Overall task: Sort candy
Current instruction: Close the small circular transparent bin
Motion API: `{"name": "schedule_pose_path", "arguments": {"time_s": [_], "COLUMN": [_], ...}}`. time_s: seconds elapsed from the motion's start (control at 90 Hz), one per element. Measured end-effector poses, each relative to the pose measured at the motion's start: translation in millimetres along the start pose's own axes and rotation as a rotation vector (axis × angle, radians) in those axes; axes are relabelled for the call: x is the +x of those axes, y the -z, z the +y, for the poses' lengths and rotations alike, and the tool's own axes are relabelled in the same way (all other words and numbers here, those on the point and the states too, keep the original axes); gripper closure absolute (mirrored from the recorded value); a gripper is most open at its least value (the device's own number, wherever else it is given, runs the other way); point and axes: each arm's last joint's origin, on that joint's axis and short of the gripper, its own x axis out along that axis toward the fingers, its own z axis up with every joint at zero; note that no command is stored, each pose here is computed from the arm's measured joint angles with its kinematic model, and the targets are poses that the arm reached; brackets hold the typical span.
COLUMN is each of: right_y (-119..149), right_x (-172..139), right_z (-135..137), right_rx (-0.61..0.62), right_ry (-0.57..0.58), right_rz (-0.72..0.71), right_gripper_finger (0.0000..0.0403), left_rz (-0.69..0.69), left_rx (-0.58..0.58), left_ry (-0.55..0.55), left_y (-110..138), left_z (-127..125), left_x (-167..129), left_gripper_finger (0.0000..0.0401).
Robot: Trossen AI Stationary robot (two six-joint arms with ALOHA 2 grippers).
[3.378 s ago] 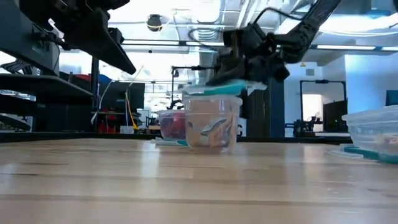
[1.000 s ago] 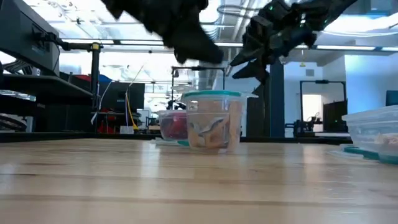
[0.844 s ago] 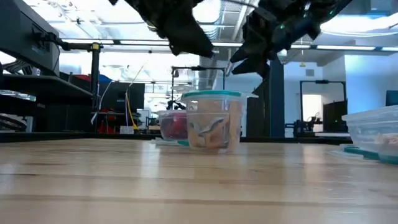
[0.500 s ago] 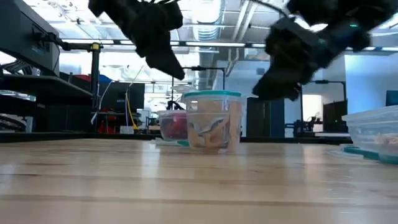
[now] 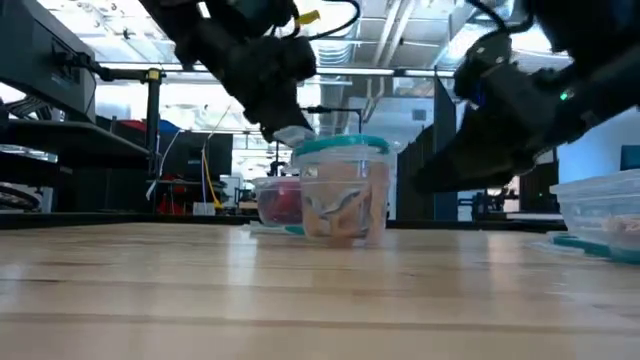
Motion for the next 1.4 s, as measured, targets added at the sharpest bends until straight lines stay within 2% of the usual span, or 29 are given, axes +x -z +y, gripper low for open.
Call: {"name": "schedule_pose_path", "arguments": {"time_s": [0.189,0.322,0.433,0.678,1.011,1.4], "right_y": [7,-3,-7,-8,-12,-12], "right_x": [15,22,27,28,29,29], "right_z": [-6,-11,-17,-19,-20,-20], "right_rx": [0.026,0.054,0.039,0.039,0.066,0.066], "right_ry": [-0.018,0.002,0.022,0.02,0.029,0.021], "right_rz": [0.009,-0.024,-0.028,-0.024,-0.058,-0.051], "right_gripper_finger": [0.0226,0.0226,0.0226,0.0226,0.0226,0.0226], "left_rz": [-0.01,0.006,0.024,0.022,-0.039,-0.036], "left_rx": [-0.002,-0.013,-0.012,-0.011,-0.005,-0.009], "left_ry": [-0.003,0.054,0.062,0.076,0.13,0.113], "left_y": [0,3,8,3,-12,-8], "left_z": [0,-2,-4,-11,-34,-34], "left_x": [2,8,15,16,15,24], "left_gripper_finger": [0.0294,0.0294,0.0294,0.0294,0.0294,0.0294]}}
